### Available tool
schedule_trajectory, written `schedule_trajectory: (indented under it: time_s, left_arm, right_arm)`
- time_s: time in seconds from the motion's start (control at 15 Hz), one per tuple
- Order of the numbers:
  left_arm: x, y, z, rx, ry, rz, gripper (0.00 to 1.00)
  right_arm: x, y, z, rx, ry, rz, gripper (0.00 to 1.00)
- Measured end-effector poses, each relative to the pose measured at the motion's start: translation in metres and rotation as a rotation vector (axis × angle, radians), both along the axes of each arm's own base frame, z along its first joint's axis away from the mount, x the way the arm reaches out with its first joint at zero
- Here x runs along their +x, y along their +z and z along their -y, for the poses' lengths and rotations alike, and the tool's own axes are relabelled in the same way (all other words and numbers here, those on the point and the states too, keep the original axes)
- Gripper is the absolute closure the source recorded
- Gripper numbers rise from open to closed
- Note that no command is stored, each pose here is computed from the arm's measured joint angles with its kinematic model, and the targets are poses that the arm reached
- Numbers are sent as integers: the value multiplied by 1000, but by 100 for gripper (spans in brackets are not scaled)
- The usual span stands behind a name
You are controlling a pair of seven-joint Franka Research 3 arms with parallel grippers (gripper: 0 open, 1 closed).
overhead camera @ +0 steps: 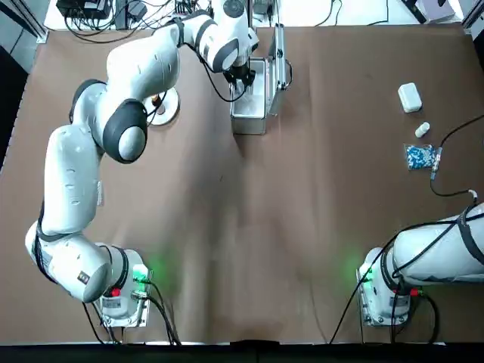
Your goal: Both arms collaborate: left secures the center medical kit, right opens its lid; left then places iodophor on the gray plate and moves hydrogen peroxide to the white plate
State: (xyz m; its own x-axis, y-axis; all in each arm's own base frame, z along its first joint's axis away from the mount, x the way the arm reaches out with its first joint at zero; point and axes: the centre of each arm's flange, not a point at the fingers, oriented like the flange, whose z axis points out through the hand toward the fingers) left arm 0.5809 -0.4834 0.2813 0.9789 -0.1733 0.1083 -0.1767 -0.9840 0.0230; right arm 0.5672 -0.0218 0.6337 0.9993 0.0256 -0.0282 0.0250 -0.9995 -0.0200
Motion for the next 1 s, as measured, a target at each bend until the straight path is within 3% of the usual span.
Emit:
schedule_trajectory:
  time_s: [0.4,0.67,1.0]
  left_arm:
    - [-1,-7,0,5,0,-8,56]
    - [-1,-7,0,5,0,-8,68]
    - [-1,-7,0,4,4,-9,68]
  right_arm:
    - [0,0,-2,8,2,0,1]
    - [0,0,-2,10,2,0,1]
    - [0,0,-2,11,3,0,1]
